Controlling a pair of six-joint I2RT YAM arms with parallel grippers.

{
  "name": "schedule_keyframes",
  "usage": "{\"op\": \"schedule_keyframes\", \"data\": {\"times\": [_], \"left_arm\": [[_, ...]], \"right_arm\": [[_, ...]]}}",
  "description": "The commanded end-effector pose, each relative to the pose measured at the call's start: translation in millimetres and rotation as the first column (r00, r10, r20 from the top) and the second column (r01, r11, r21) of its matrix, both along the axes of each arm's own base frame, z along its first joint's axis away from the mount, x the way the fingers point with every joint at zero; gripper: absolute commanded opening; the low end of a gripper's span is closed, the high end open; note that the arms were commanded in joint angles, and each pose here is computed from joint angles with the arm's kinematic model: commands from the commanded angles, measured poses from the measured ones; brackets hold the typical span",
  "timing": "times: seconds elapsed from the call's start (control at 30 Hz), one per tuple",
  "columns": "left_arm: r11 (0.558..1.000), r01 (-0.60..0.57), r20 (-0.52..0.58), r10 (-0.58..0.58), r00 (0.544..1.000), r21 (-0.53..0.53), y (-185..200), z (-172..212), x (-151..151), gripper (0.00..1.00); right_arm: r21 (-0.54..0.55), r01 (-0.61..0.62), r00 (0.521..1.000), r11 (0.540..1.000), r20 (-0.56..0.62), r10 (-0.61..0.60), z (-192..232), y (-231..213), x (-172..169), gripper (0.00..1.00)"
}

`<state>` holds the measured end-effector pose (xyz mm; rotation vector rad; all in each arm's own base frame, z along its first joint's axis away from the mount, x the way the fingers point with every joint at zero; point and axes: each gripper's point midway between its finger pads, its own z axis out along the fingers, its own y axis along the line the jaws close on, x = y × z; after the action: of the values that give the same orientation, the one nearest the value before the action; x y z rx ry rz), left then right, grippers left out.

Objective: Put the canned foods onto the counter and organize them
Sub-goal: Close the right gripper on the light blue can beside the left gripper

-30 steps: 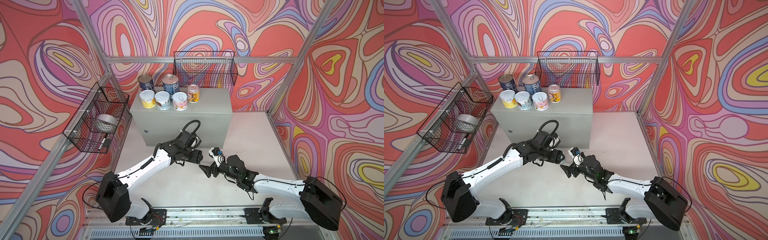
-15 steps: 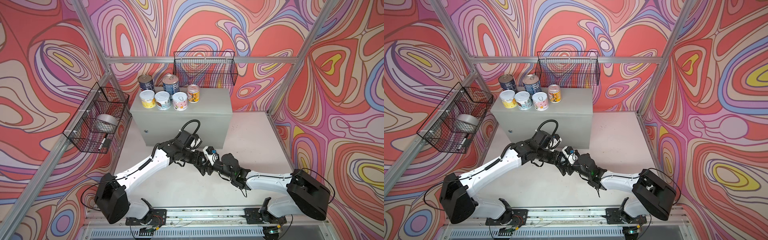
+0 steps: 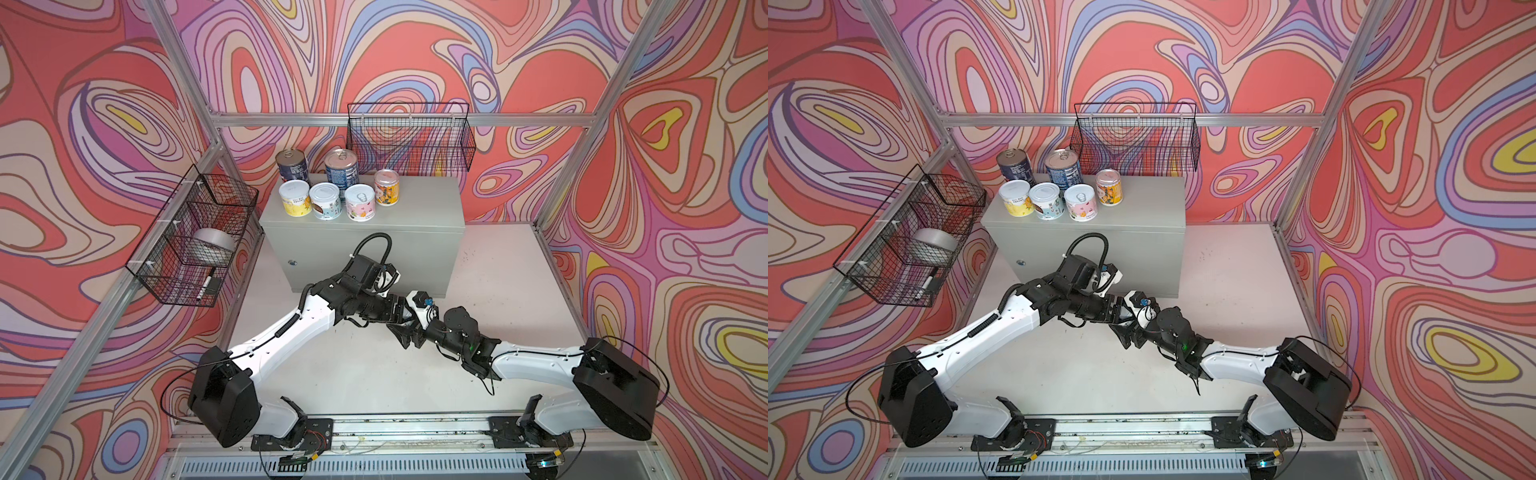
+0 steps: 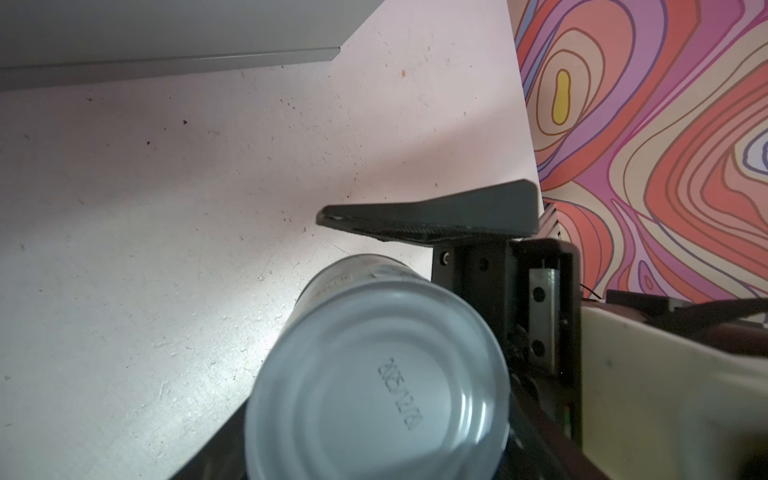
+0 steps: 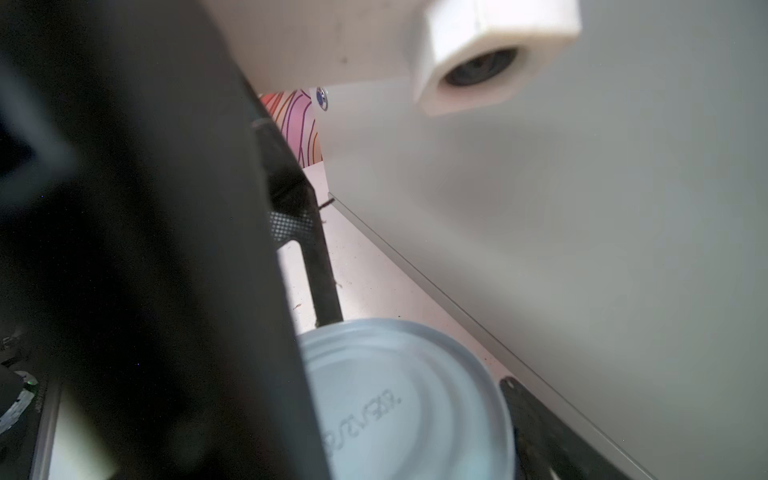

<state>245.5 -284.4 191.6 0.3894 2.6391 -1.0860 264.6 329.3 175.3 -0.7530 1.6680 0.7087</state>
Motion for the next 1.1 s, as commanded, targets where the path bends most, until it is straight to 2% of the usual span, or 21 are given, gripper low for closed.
{"op": "schedule_keyframes", "data": {"times": [0.0,0.1,0.2,0.43,0.47,0.57,0.67,0.7,1.07], "left_arm": [[0.997,0.036,0.035,-0.033,0.999,-0.075,-10.3,23.5,2.4,0.43],[0.997,0.036,0.035,-0.034,0.999,-0.071,-9.6,22.8,2.5,0.43],[0.997,0.036,0.024,-0.034,0.999,-0.065,-9.3,18.1,1.9,0.43],[0.998,0.008,-0.01,-0.008,1.0,-0.07,-10.1,7.2,2.8,0.47],[0.998,0.004,-0.011,-0.005,1.0,-0.066,-9.4,6.3,3.0,0.51],[0.999,-0.017,-0.01,0.016,1.0,-0.051,-6.2,5.0,5.1,0.74],[0.998,-0.032,-0.005,0.032,0.999,-0.045,-3.9,4.7,6.6,0.89],[0.999,-0.045,-0.007,0.045,0.999,-0.031,-1.1,1.9,7.9,0.99],[0.996,-0.087,-0.041,0.086,0.995,-0.025,6.6,-3.3,12.3,1.0]], "right_arm": [[-0.008,0.018,1.0,1.0,0.022,-0.018,2.8,-1.7,1.9,0.96],[0.0,0.021,0.999,1.0,0.028,-0.021,5.9,-3.5,1.1,0.89],[0.009,0.025,0.999,1.0,0.029,-0.026,9.5,-4.2,1.1,0.77],[0.042,0.027,0.999,0.999,0.028,-0.028,15.7,-3.8,0.8,0.65],[0.047,0.031,0.999,0.998,0.03,-0.032,16.5,-4.7,1.0,0.65],[0.057,0.033,0.999,0.998,0.033,-0.035,19.6,-6.3,0.1,0.62],[0.053,0.03,0.999,0.998,0.033,-0.031,19.0,-6.8,-1.1,0.61],[0.051,0.03,0.999,0.998,0.032,-0.031,18.5,-6.8,-1.2,0.61],[0.051,0.028,0.999,0.998,0.033,-0.029,19.8,-9.1,-3.4,0.58]]}}
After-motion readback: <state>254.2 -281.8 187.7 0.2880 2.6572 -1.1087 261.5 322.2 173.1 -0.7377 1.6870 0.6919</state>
